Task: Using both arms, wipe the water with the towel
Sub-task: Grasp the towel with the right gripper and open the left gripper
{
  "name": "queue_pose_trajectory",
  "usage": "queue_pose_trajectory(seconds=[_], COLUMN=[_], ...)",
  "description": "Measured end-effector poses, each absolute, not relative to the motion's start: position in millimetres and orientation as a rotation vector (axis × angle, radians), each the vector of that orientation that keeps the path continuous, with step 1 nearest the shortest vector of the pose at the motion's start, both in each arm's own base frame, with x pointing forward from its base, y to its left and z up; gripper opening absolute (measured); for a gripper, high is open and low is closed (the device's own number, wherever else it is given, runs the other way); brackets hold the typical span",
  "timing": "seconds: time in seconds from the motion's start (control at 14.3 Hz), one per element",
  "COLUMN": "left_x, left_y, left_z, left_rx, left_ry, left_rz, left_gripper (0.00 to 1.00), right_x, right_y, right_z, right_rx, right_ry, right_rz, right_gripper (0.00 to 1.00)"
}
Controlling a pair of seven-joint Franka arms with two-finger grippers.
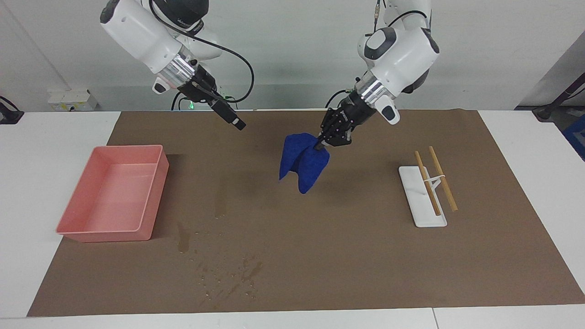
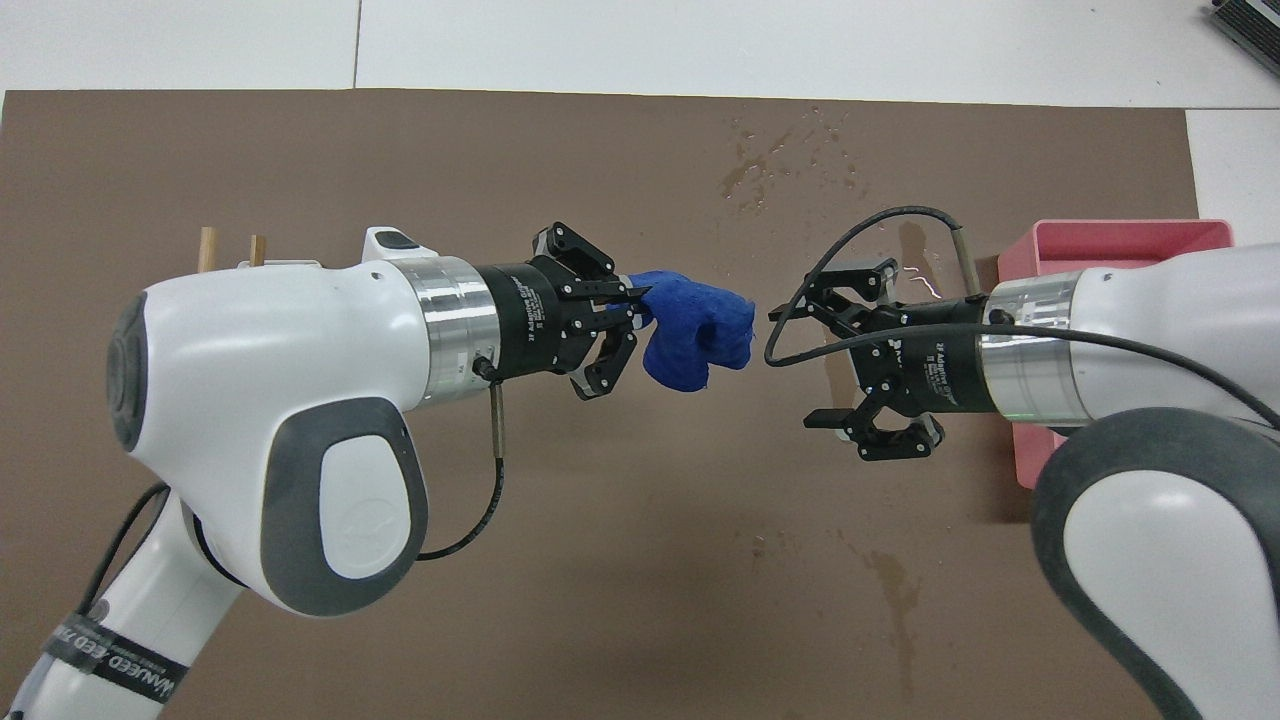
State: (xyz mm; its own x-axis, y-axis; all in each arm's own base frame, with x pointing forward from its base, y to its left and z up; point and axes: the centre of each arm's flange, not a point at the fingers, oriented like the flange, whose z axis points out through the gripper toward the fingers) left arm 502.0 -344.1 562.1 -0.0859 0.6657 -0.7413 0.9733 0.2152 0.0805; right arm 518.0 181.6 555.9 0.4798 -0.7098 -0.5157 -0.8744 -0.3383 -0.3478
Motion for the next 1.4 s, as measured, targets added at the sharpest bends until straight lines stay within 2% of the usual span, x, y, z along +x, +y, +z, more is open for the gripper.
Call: queue_pose_trajectory(seconds=[0.63,0.77,0.84,1.05,1.26,1.4], left_x=[462,463,464,465,464,467], left_y=[-396,-397,-396,-395,-396,-393], left_z=[558,561,563,564,562,563], left_rx=[1.557,1.527,1.511,1.495,1.498,1.486], left_ry=[1.818,1.815,1.814,1.812,1.813,1.812], left_rz=[-0.663,-0.646,-0.636,-0.624,-0.624,-0.612], left_gripper=[0.08,0.08,0.08,0.08,0.08,0.25], right_x=[524,526,525,524,525,525], right_y=[190,195,200,204,203,204], right_z=[549,543,541,539,540,540], right_rx=[-2.1,-2.099,-2.104,-2.11,-2.11,-2.111], right_ry=[1.328,1.328,1.323,1.318,1.316,1.314], right_rz=[0.286,0.275,0.276,0.281,0.279,0.279], right_gripper=[1.0,0.96,0.87,0.51,0.22,0.2])
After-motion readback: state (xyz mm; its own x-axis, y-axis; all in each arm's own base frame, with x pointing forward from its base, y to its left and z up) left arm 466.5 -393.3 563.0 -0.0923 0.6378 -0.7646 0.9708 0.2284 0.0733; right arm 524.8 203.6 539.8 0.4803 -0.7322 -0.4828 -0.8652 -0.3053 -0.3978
